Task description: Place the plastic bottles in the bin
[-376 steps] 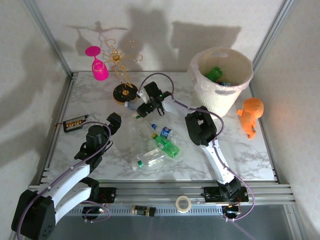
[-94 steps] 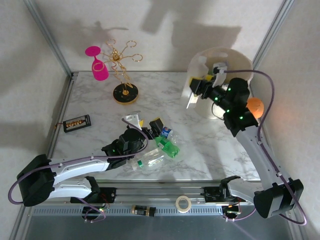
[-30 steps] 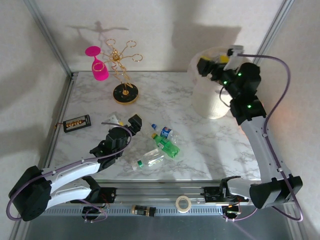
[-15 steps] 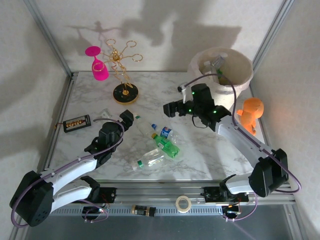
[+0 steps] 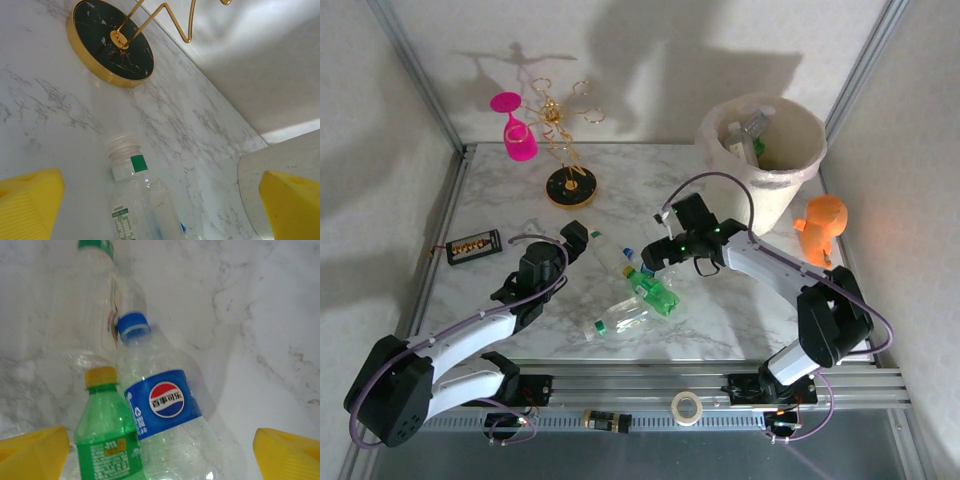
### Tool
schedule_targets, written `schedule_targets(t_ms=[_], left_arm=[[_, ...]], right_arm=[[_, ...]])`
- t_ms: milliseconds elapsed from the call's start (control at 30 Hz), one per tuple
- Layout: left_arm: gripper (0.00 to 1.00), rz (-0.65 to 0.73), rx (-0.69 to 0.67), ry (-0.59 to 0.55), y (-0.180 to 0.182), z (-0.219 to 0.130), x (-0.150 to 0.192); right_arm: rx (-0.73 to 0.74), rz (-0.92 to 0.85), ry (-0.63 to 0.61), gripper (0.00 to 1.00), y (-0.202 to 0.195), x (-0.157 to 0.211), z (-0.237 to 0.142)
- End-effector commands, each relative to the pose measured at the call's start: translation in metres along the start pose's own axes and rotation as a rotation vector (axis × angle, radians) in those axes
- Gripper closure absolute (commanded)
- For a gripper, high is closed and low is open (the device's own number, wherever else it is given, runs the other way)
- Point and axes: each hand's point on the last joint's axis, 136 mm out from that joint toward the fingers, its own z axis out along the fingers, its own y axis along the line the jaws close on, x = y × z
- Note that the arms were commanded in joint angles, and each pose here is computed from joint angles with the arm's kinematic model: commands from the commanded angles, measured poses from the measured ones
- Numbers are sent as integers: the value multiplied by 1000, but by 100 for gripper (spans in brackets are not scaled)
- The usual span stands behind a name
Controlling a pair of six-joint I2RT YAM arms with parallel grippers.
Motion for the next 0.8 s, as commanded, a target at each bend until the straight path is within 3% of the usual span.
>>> schedule_targets(t_ms=[0, 300, 767], left_arm=[[0, -36, 37, -10, -11, 2, -7], [0, -37, 29, -8, -6, -1, -7], [0, -57, 25, -3, 4, -5, -3]], right_arm=[[61, -36, 80, 8, -8, 12, 14], [170, -68, 218, 12, -26, 33, 49], [225, -81, 274, 23, -40, 42, 71]])
